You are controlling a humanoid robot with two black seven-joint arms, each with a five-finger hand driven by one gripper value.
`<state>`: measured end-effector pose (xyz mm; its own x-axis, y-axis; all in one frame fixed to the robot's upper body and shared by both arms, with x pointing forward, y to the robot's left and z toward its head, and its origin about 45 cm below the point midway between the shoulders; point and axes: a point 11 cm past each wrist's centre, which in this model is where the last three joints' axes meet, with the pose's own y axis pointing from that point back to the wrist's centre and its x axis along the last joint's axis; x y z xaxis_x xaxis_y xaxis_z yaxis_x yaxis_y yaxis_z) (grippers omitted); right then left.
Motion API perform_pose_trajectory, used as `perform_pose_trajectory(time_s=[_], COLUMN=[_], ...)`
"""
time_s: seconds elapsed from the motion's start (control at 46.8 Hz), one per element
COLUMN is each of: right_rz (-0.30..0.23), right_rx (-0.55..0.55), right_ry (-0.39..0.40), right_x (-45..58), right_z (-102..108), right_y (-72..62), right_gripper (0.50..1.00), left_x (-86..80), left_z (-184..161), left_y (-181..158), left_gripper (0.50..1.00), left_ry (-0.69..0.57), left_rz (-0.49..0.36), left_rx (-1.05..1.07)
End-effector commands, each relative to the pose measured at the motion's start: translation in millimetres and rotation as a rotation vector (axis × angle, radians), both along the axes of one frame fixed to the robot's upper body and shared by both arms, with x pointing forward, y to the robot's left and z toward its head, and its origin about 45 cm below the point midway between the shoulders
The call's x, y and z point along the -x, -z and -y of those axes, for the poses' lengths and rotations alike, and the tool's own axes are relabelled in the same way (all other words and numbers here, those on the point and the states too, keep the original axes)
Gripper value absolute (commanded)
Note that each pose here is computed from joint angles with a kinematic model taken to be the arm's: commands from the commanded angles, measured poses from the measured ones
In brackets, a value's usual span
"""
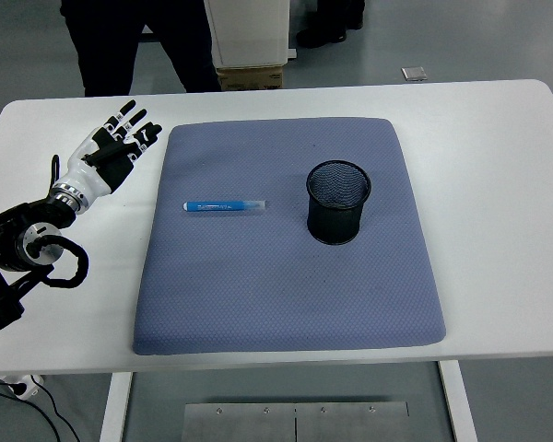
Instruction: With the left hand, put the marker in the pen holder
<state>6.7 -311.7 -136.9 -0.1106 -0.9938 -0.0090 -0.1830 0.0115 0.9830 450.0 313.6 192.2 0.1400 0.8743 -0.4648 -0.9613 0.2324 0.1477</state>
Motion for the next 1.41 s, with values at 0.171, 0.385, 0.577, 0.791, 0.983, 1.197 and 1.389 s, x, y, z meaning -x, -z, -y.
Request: perform_pose_trajectory(time_s=[0.171,0.385,0.577,0.791,0.983,1.197,1.389], right_rz=[0.0,0.0,0.0,0.0,0.0,0.0,0.0], right_rx=[0.0,0.0,0.0,0.0,0.0,0.0,0.0], right_ry=[0.0,0.0,0.0,0.0,0.0,0.0,0.0], right_x=[0.0,0.0,0.0,0.0,0.0,0.0,0.0], right_z=[-0.1,-0.1,-0.1,-0.1,-0.1,-0.1,-0.1], right_y=[0.0,0.0,0.0,0.0,0.0,0.0,0.0], right_gripper=[1.0,1.0,1.0,1.0,1.0,1.0,1.0], left_x=[-1.0,-8.0,-14.4,-15.0,-16.5,-13.0,-12.7], left_z=[-11.8,-9.1,-15.1,-24.7,-17.8,-20.4,-23.4], left_y=[-5.0,-16.9,-33.5,-27.1,-25.4,-19.1,-21.4], left_gripper=[1.0,1.0,1.0,1.0,1.0,1.0,1.0], left_ry=[-0.025,-0.025,-0.063,-0.104,-0.097,-0.086,-0.052], left_rz=[0.008,0.032,0.078,0.069,0.067,0.059,0.074], left_rx=[-0.011,-0.004,0.055,0.057,0.071,0.023,-0.072])
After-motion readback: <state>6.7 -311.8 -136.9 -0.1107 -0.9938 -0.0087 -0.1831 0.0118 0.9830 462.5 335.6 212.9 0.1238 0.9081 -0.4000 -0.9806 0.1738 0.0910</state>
